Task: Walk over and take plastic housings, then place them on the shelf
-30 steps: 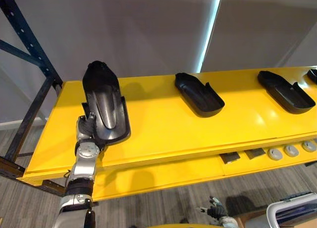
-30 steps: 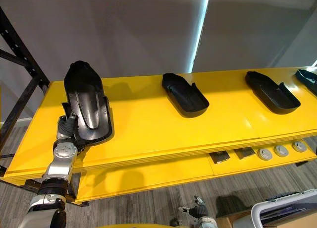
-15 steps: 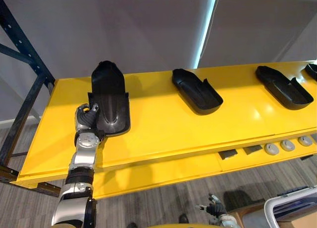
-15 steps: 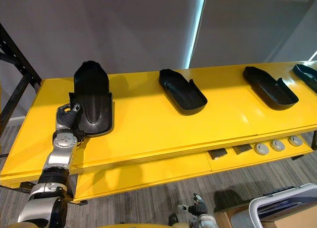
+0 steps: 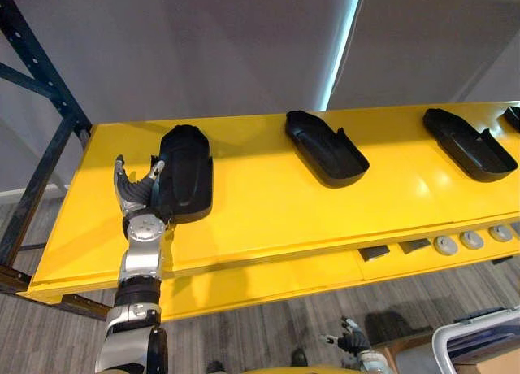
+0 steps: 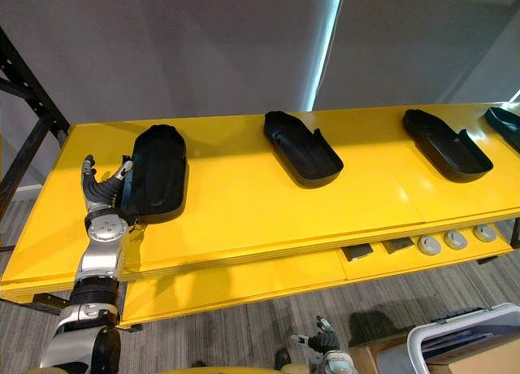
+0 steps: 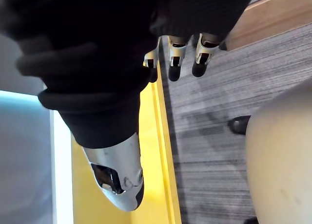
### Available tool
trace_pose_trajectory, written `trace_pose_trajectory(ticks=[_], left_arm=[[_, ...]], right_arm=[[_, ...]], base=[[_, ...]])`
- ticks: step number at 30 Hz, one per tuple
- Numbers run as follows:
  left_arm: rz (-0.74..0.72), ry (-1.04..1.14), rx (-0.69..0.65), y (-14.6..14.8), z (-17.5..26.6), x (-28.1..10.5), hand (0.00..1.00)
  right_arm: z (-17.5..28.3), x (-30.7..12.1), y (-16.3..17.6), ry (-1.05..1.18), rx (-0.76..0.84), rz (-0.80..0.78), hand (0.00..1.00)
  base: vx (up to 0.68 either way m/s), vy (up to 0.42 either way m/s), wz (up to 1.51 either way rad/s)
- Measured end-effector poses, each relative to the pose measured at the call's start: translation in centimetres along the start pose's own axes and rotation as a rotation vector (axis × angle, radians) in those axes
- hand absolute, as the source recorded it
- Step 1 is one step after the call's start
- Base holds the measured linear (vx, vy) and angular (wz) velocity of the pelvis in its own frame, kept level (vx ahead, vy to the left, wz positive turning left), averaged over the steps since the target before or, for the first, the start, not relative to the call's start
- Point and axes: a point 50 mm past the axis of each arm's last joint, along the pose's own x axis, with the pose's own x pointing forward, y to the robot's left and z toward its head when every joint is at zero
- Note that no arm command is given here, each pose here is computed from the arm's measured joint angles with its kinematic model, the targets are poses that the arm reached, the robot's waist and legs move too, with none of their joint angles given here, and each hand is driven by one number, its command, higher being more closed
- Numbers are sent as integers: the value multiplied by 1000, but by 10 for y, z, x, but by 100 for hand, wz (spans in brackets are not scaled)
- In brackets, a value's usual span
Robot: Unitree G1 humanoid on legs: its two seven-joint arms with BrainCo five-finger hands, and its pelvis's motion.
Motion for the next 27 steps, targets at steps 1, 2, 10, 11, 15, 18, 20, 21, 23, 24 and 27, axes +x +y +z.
trace_pose_trajectory(ticks=[1, 2, 10, 11, 15, 18, 20, 21, 23, 24, 27], left_arm=[[2, -6, -10, -1, 1, -2, 0], [13, -23, -27, 0, 4, -6, 0], [-24, -315, -69, 6, 41, -67, 100], [-43, -330, -57, 6, 39, -81, 100], [-102, -295, -20, 5, 22, -116, 100], [-168, -222, 10, 4, 4, -136, 100], [-181, -207, 9, 4, 1, -140, 100], [-192, -200, 7, 3, 1, -141, 100], [-208, -199, 20, 0, -1, -142, 100], [-224, -196, 30, -2, -2, -144, 100], [-268, -151, 67, -9, -15, -147, 100]], right_arm=[[0, 0, 0, 1, -1, 0, 0], [0, 0, 0, 2, 0, -1, 0], [-3, -1, 3, 8, 10, 1, 0], [-5, -2, 2, 11, 10, -1, 0], [-9, -4, 2, 20, 23, -20, 0], [-10, -5, 2, 20, 25, -29, 0], [-11, -5, 2, 19, 26, -31, 0], [-11, -6, 1, 15, 27, -33, 0], [-10, -7, 1, 4, 31, -36, 0], [-10, -7, 1, 3, 31, -37, 0], [-10, -7, 3, 2, 36, -40, 0]], base=[[0, 0, 0], [0, 0, 3], [-7, -1, 4], [-47, -7, -1], [-47, -6, -3], [-55, 4, 1], [-45, -3, 1], [0, 0, 0], [9, -16, 4], [11, -11, 3], [0, 0, 0]])
